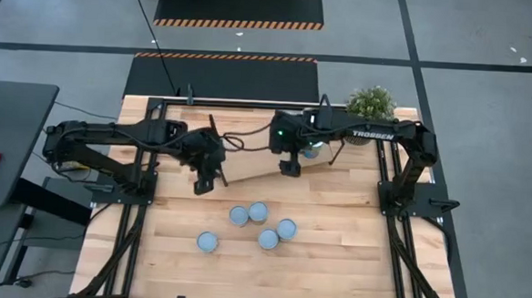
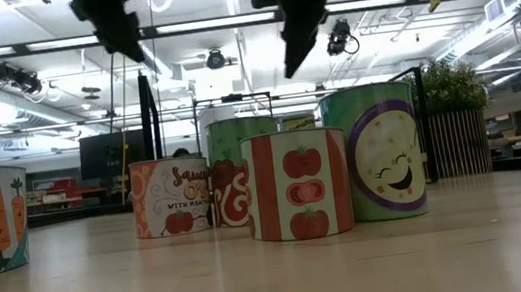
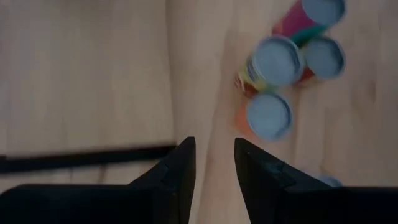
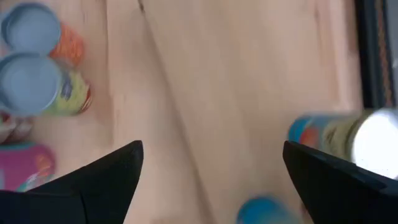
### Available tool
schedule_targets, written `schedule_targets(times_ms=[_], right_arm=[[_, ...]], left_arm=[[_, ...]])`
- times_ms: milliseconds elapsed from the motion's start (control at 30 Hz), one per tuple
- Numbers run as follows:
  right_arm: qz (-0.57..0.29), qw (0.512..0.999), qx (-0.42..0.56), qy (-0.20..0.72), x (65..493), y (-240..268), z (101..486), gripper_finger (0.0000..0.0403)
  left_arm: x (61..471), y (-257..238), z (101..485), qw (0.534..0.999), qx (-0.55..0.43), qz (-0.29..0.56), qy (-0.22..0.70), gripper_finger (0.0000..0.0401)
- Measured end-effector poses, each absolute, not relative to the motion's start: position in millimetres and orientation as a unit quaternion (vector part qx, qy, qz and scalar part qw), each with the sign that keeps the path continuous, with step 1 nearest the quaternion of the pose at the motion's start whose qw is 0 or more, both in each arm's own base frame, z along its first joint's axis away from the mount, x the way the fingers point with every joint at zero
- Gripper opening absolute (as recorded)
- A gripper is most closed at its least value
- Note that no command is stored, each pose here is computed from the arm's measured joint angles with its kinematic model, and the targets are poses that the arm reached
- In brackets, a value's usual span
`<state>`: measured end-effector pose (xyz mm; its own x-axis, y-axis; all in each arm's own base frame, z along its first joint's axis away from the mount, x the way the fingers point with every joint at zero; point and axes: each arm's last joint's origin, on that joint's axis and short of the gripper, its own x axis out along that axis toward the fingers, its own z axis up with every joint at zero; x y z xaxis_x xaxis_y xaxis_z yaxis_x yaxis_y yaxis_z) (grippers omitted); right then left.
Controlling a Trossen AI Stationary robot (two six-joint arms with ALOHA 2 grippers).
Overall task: Pick and place cans onto a shelf
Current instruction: Put the small canned tomatoes on the shelf
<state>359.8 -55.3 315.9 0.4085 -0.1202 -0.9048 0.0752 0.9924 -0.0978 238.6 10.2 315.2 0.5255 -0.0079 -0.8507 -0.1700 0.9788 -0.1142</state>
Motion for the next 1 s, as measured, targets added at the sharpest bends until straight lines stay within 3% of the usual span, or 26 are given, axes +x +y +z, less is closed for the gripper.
schedule_targets(times_ms=[267, 667, 1000], right_arm=[[-0.054, 0.824, 0.008, 0.564, 352, -20, 319, 0.0393], [-0.004, 0.818, 0.001, 0.575, 346, 56, 315, 0.0375], [0.038, 0.855, -0.05, 0.515, 332, 142, 320, 0.0368]], left_arm=[[229, -41, 313, 0.853, -0.089, 0.001, 0.514, 0.0117], [220, -88, 315, 0.877, -0.112, 0.091, 0.458, 0.0117], [216, -109, 318, 0.852, -0.279, 0.129, 0.424, 0.0117]])
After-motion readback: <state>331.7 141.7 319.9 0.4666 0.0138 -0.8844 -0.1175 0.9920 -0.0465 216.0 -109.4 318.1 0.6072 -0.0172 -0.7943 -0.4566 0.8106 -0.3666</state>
